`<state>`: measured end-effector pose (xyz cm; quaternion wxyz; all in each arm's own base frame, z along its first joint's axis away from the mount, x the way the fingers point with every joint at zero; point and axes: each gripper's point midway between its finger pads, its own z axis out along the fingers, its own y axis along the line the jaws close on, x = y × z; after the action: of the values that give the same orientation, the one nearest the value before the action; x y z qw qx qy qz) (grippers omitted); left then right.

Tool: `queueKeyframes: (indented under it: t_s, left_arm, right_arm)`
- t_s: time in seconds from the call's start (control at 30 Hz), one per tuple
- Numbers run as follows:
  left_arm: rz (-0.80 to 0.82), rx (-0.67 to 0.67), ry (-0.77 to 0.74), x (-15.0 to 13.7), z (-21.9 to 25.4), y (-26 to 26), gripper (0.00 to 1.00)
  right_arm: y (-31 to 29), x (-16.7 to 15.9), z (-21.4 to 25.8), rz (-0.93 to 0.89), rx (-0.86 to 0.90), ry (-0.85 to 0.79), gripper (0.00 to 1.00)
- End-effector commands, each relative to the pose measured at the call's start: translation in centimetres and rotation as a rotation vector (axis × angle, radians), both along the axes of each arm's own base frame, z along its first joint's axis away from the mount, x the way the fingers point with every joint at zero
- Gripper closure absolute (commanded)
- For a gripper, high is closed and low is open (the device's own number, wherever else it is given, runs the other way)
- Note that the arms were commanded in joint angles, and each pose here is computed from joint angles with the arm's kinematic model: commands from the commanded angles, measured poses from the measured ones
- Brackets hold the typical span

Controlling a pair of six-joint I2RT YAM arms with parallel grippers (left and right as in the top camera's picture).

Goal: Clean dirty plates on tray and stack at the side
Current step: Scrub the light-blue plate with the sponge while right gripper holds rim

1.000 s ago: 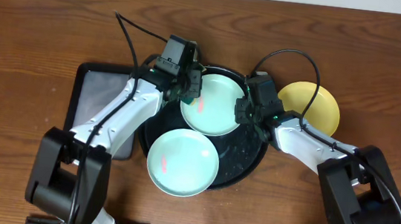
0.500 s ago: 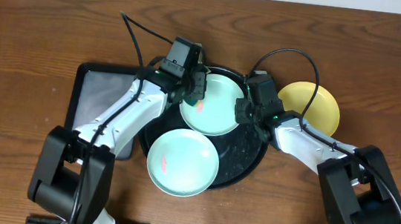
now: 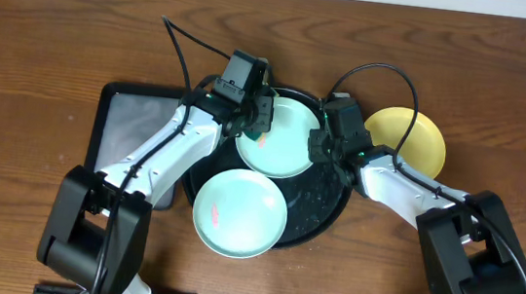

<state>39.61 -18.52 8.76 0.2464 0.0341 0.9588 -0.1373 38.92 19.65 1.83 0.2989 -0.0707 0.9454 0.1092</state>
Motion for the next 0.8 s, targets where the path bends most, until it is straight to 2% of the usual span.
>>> queueKeyframes:
  t_s: [0.0,0.43,0.77]
  left_arm:
    - [0.01,-0.002,-0.008,0.3,0.3,-0.1,0.92]
    - [0.029,-0.01,0.005,0.2,0.0,-0.1,0.93]
    - [0.166,-0.023,0.133,0.1,-4.3,1.0,0.92]
  right_arm:
    - [0.5,0.2,0.3,0.013,-0.002,-0.011,0.99]
    - [0.5,0.3,0.3,0.013,-0.001,-0.012,0.99]
    - [0.6,0.3,0.3,0.013,0.0,-0.014,0.99]
